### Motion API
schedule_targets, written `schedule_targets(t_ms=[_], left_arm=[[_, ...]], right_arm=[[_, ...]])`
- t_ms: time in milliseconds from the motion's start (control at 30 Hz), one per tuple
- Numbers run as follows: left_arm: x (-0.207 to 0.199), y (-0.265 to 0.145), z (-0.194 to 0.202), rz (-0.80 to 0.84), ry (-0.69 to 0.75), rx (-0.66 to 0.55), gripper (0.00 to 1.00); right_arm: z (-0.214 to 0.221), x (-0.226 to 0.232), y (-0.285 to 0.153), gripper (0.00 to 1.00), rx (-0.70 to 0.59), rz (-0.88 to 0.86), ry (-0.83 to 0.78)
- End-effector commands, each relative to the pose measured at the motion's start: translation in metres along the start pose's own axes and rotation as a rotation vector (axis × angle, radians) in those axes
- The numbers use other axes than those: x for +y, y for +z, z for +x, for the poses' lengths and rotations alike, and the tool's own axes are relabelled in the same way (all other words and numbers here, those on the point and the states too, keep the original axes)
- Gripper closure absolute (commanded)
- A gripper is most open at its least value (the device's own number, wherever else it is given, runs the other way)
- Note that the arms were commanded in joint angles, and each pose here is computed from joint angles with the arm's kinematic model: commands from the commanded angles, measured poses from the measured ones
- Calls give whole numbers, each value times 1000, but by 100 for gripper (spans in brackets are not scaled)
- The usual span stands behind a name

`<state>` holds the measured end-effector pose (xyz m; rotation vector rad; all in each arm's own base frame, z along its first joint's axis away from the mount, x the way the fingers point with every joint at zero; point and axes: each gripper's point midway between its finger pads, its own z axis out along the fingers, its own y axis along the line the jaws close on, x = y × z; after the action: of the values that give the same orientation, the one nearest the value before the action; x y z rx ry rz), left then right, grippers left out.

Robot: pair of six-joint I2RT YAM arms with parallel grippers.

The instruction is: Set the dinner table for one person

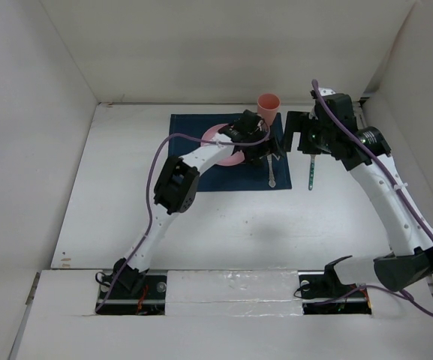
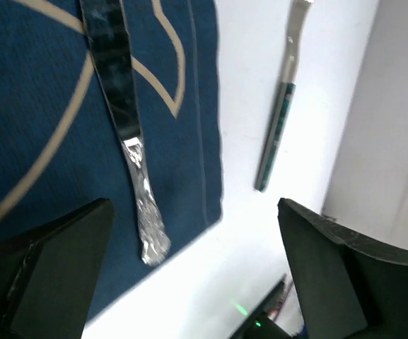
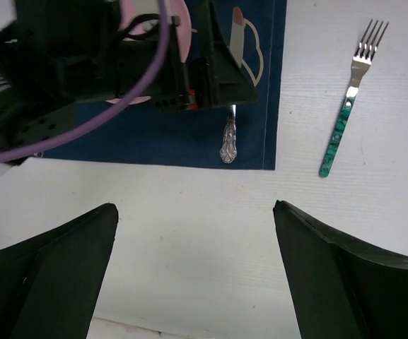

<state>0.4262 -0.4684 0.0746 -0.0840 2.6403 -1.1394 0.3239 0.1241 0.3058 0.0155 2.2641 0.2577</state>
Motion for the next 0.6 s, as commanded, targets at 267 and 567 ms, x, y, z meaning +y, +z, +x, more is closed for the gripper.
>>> schedule_targets(t_ms=[267, 567], left_arm=[[-111, -148, 0, 204, 99, -105, 0], [1, -221, -8, -362, 46, -223, 0]], right_arm=[[-16, -68, 9, 4, -127, 92, 309], [37, -113, 109, 3, 180, 222, 312]])
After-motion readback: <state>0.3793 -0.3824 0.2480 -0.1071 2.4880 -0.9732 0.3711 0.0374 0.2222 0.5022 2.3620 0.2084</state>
